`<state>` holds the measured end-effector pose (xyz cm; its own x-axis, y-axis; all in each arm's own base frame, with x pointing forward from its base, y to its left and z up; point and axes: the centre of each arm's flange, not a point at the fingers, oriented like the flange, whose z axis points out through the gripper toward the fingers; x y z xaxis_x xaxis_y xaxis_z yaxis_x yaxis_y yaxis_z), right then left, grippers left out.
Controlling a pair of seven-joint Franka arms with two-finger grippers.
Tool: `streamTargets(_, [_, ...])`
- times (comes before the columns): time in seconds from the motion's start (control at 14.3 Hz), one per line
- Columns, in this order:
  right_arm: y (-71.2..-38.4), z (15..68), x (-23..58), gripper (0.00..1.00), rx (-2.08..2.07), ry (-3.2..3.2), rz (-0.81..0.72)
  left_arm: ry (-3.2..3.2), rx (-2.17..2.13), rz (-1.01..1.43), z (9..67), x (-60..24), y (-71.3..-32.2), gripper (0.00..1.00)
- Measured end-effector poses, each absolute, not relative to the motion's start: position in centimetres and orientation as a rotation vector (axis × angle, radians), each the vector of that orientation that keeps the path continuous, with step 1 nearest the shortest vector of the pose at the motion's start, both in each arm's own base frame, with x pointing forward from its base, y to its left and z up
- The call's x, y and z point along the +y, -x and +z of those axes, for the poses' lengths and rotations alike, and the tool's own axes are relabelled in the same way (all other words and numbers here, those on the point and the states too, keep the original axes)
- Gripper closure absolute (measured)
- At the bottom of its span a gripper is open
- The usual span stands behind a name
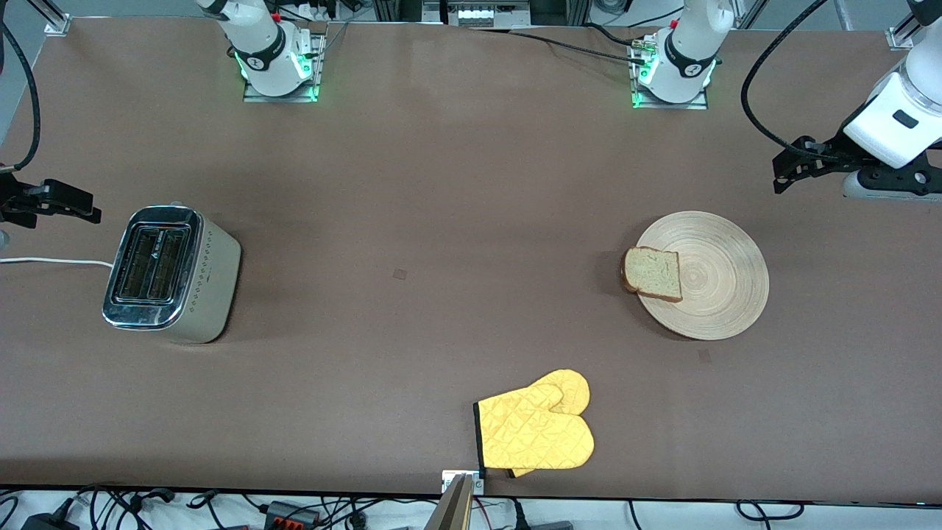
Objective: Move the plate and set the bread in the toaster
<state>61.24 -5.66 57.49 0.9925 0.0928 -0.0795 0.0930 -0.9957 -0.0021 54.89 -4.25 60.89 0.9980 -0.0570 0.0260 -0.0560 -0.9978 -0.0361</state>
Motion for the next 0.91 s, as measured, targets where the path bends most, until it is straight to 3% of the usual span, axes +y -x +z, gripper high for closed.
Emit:
streamTargets(0.56, [-61.2,57.5,-5.7,0.00,0.146,-3.134,-0.125,3.105,0.088,-0.038,60.8,-4.2,-54.9,0.00])
streamTargets(0.91, [-61.2,57.5,-5.7,0.00,0.145,-3.134,-0.125,3.099,0.078,0.104,59.6,-3.9,-54.2,0.00])
